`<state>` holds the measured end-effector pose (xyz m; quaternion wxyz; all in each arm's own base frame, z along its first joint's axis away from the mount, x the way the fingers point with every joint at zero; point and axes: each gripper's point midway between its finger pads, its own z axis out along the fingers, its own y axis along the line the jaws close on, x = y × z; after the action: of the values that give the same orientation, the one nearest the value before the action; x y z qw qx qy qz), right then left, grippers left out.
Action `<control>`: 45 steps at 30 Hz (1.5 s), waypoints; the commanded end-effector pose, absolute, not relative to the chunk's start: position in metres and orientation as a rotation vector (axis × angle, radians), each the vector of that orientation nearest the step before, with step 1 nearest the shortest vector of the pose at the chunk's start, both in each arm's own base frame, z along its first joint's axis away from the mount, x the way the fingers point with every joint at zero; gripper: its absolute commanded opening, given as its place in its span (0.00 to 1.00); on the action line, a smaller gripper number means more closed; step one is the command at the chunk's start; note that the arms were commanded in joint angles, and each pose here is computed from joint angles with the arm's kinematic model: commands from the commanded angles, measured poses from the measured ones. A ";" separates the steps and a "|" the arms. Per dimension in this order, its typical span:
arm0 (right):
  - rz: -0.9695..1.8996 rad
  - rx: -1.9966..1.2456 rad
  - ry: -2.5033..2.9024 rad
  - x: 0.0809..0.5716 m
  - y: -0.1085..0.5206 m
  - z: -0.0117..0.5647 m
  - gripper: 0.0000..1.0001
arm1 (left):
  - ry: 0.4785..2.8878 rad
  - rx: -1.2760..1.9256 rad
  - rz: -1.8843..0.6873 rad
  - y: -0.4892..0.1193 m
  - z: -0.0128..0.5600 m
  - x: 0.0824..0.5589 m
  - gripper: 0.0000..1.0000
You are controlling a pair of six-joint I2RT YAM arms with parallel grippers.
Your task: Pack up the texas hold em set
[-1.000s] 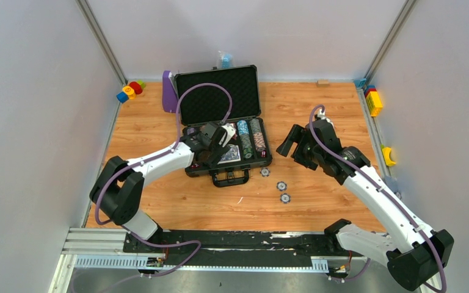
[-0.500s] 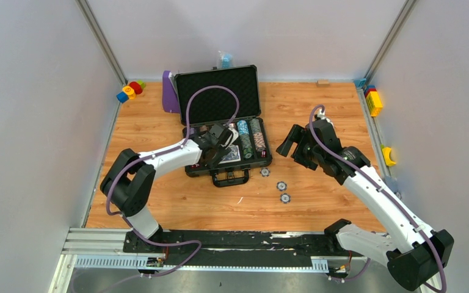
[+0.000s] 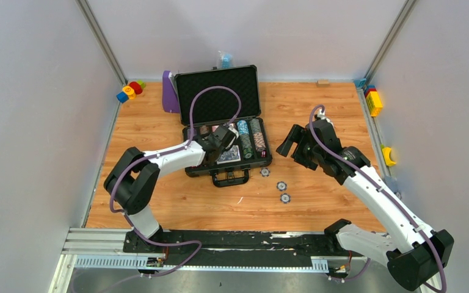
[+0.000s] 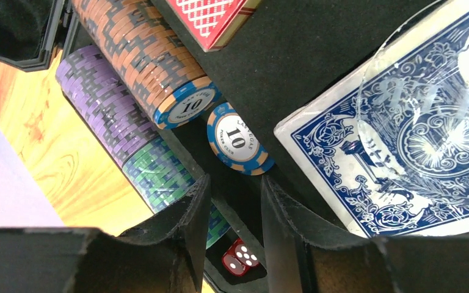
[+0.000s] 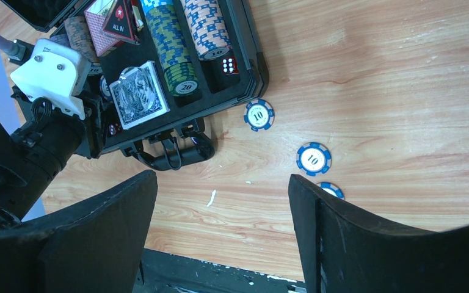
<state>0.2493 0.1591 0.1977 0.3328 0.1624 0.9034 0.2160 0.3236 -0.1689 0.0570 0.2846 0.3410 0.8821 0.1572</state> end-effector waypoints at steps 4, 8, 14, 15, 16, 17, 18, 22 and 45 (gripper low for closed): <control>0.594 0.409 2.305 0.256 0.161 0.211 0.80 | 2.243 0.758 0.189 -0.204 0.064 0.335 0.41; 0.599 0.409 2.295 0.254 0.160 0.213 0.80 | 2.265 0.783 0.191 -0.206 0.058 0.334 0.42; 0.601 0.412 2.286 0.254 0.159 0.216 0.80 | 2.341 0.926 0.143 -0.211 0.048 0.319 0.58; 0.601 0.412 2.288 0.254 0.159 0.215 0.80 | 2.343 0.950 0.130 -0.214 0.049 0.318 0.59; 0.603 0.414 2.290 0.253 0.160 0.215 0.80 | 2.353 0.971 0.133 -0.213 0.049 0.316 0.61; 0.606 0.412 2.291 0.254 0.160 0.215 0.80 | 2.361 1.005 0.146 -0.212 0.045 0.316 0.61; 0.609 0.411 2.292 0.254 0.161 0.215 0.80 | 2.368 1.026 0.162 -0.211 0.046 0.316 0.61; 0.619 0.404 2.289 0.253 0.162 0.217 0.80 | 2.372 1.165 0.269 -0.203 0.036 0.320 0.58; 0.640 0.401 2.261 0.248 0.159 0.237 0.80 | 2.135 1.412 0.356 -0.208 0.041 0.360 0.53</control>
<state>0.2463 0.1589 0.2125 0.3470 0.1599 0.8945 0.2321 0.3351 -0.1746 0.0540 0.2008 0.5224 0.8127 0.1619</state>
